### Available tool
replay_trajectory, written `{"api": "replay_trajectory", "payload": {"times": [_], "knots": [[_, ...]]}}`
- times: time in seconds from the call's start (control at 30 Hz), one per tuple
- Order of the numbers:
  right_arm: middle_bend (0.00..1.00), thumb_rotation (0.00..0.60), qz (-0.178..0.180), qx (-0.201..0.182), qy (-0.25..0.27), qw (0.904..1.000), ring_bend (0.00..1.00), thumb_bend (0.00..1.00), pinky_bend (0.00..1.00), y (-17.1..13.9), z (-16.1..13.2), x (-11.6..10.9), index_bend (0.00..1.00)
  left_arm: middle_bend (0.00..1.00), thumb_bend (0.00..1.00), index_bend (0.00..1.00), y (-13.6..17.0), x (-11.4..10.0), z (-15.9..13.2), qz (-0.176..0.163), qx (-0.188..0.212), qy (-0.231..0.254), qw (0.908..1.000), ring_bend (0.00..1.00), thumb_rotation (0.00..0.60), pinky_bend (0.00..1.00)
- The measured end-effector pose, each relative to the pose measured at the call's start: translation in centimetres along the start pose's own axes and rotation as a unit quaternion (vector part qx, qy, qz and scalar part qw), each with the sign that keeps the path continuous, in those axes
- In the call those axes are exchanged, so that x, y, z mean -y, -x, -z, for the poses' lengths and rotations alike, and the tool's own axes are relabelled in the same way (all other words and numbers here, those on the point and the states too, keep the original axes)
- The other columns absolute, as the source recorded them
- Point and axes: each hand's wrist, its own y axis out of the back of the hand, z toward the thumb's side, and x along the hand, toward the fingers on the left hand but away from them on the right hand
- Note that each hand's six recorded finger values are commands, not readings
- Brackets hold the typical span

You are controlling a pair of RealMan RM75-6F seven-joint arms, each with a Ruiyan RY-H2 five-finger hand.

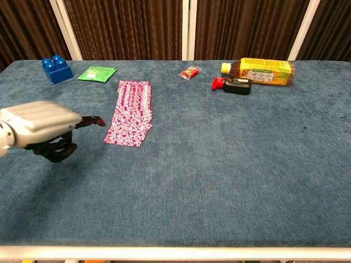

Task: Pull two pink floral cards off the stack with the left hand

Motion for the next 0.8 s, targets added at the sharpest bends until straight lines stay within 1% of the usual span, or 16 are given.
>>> {"api": "replay_trajectory", "payload": {"times": [0.2,0.5,0.67,0.8], "knots": [[0.0,0.6,0.001,0.003,0.003,1.0,0.0,0.23,0.0,0.0,0.4,0.0,0.0,0.88,0.59,0.1,-1.3,0.4,-1.4,0.01,0.006,0.002,0.9999,0.9,0.6,0.92],[0.0,0.6,0.0,0.009,0.007,0.9999,0.0,0.23,0.0,0.0,1.0,0.0,0.0,0.88,0.59,0.1,-2.7,1.2,-1.7,0.021,0.0,0.001,0.9998,0.9,0.6,0.92],[0.0,0.6,0.001,0.009,0.007,0.9999,0.0,0.23,0.0,0.0,1.2,-0.1,0.0,0.88,0.59,0.1,-2.8,2.0,-1.9,0.037,0.001,-0.003,0.9993,0.9,0.6,0.92],[0.0,0.6,0.003,0.009,0.008,0.9999,0.0,0.23,0.0,-0.1,1.2,-0.2,0.0,0.88,0.59,0.1,-2.3,2.1,-2.1,0.044,0.004,-0.005,0.999,0.9,0.6,0.92]]}}
